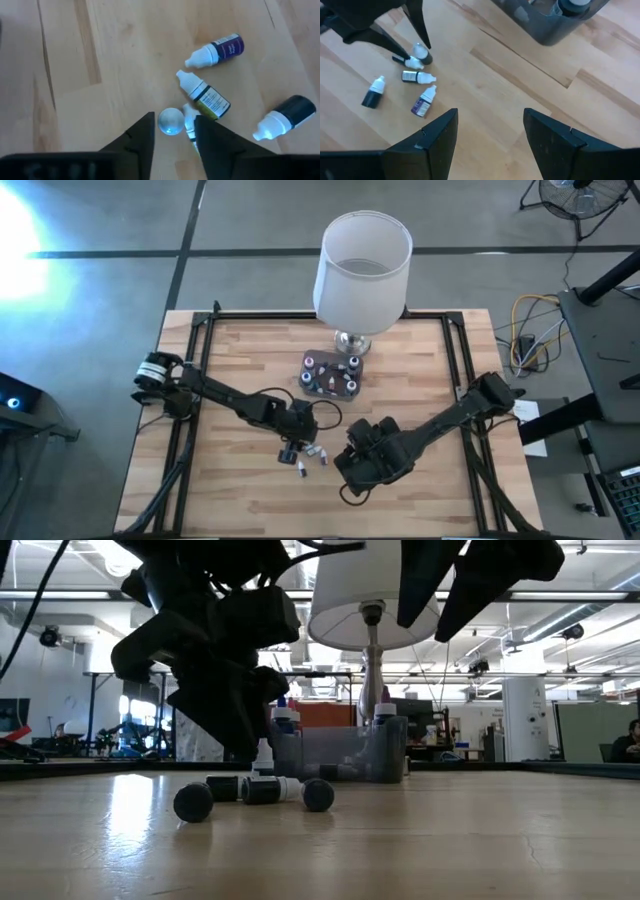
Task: Pick & Place food coloring
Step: Put the small black food coloring bottle into the black bin
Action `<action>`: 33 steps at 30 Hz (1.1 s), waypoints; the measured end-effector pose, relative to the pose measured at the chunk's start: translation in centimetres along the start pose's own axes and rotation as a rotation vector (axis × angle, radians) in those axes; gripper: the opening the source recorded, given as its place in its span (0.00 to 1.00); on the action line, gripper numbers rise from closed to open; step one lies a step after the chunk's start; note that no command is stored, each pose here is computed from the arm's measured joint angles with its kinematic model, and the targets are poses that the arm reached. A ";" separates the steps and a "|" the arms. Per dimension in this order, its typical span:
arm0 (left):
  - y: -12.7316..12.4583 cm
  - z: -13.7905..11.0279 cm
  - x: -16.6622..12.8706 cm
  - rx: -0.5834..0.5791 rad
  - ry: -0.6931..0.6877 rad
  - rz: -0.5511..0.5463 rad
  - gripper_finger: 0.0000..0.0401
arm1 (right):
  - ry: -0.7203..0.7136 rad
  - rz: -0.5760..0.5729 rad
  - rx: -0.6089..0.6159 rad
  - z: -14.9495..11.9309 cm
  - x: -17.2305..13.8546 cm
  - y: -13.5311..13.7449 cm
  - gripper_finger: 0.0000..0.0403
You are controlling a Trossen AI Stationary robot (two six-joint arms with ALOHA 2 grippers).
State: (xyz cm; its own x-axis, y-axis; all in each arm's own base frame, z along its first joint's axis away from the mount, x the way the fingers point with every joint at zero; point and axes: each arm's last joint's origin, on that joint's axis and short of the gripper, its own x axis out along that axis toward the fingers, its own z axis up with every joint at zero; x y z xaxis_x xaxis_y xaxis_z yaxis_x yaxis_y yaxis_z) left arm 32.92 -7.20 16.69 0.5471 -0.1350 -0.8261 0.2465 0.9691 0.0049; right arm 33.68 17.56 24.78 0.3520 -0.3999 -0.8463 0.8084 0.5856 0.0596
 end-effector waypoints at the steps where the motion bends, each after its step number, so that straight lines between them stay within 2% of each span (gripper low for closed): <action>1: 0.0 0.0 0.0 -0.001 -0.001 0.001 0.26 | -0.001 -0.001 0.002 0.0 0.0 0.0 0.55; 7: 0.2 0.6 -0.3 -0.004 -0.026 0.020 0.11 | -0.003 -0.007 0.007 0.0 0.0 -0.1 0.54; 11: 0.4 0.9 -0.5 0.000 -0.035 0.043 0.04 | -0.003 -0.005 0.009 0.0 -0.1 -0.1 0.54; 20: 1.0 1.4 -1.1 0.011 -0.008 0.067 0.03 | 0.001 -0.038 -0.006 0.0 -0.2 -0.6 0.54; 24: 1.6 2.5 -2.6 0.032 -0.020 0.092 0.03 | -0.005 -0.034 -0.003 0.1 -0.5 -0.7 0.54; 29: 3.1 4.5 -5.9 0.049 -0.093 0.183 0.03 | -0.133 -0.028 0.067 0.3 -2.4 -1.6 0.54; 33: 5.5 6.1 -8.4 0.072 -0.164 0.322 0.03 | -0.188 -0.078 0.117 0.2 -4.0 -3.1 0.52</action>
State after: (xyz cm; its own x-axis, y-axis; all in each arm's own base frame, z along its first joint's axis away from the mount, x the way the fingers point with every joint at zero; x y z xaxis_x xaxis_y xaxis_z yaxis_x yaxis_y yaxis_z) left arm 34.59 -2.04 27.07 0.7254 0.1377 -0.6744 0.0934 0.9510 0.2946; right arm 29.84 17.15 28.11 0.3588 -0.5716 -0.7379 0.8820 0.4664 0.0676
